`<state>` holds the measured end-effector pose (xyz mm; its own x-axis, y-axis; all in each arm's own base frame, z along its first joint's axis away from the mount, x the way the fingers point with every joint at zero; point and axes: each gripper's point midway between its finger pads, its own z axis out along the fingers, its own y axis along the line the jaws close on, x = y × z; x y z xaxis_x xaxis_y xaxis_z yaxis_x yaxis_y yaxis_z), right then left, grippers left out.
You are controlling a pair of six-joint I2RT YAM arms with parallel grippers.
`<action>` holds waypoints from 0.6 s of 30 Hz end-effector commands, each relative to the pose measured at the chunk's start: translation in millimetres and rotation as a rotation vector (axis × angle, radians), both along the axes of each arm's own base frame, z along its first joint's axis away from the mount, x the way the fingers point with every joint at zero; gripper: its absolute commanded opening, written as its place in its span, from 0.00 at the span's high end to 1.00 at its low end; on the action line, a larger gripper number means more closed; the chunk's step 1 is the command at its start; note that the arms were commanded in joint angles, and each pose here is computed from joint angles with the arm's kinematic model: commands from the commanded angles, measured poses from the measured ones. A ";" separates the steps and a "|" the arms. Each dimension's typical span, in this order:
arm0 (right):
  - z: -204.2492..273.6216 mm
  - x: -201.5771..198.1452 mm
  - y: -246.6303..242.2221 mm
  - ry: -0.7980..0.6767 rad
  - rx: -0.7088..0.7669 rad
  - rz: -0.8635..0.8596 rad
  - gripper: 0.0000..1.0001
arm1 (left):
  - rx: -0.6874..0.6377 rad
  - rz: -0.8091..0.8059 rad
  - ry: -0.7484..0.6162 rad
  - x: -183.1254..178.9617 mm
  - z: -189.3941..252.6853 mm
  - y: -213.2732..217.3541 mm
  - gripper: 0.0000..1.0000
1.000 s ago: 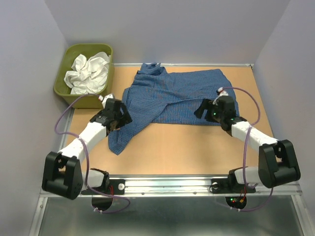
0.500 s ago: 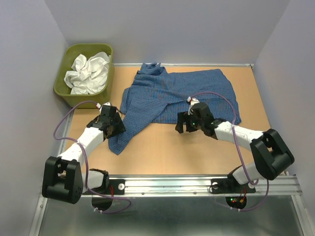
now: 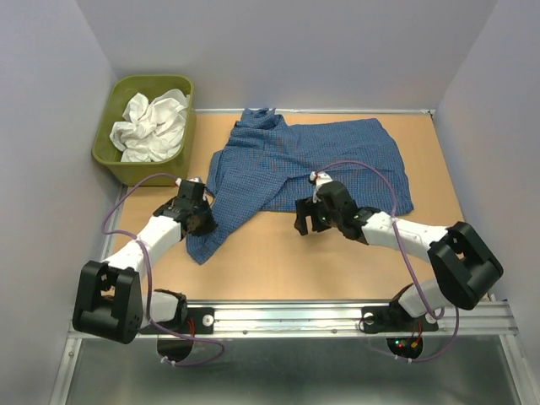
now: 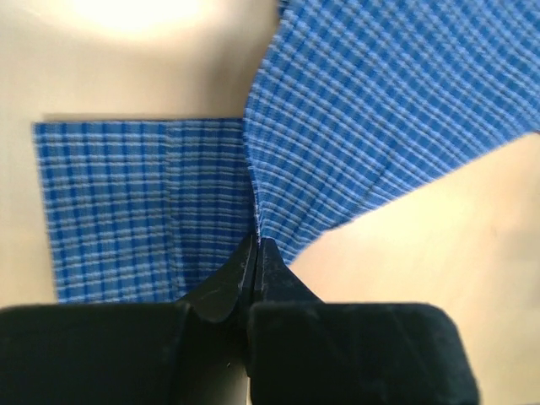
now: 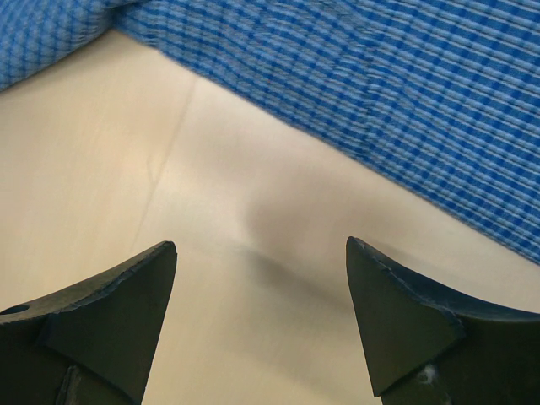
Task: Fold and stack the long sleeve shirts
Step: Fold the shirt
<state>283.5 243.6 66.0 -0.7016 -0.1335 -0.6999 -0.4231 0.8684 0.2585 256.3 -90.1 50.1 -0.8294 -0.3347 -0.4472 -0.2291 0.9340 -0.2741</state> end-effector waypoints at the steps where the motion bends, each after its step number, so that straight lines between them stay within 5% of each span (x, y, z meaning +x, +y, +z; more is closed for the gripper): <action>1: 50.5 11.5 32.5 -0.142 0.072 0.034 0.14 | -0.142 -0.043 -0.117 19.0 54.5 -35.2 0.96; 13: 110.1 -21.0 98.6 -0.327 0.227 0.138 0.13 | -0.534 -0.085 -0.208 37.7 153.9 -132.6 0.92; 18: 127.5 -23.5 106.2 -0.369 0.277 0.122 0.11 | -0.588 -0.089 -0.232 50.8 174.1 -153.1 0.91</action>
<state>242.3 331.8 125.2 -0.5097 -0.1390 -0.8491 -0.6222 0.7412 0.2522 292.8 -223.1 188.2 -0.7912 -0.4695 -0.3918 -0.0650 0.7016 -0.7096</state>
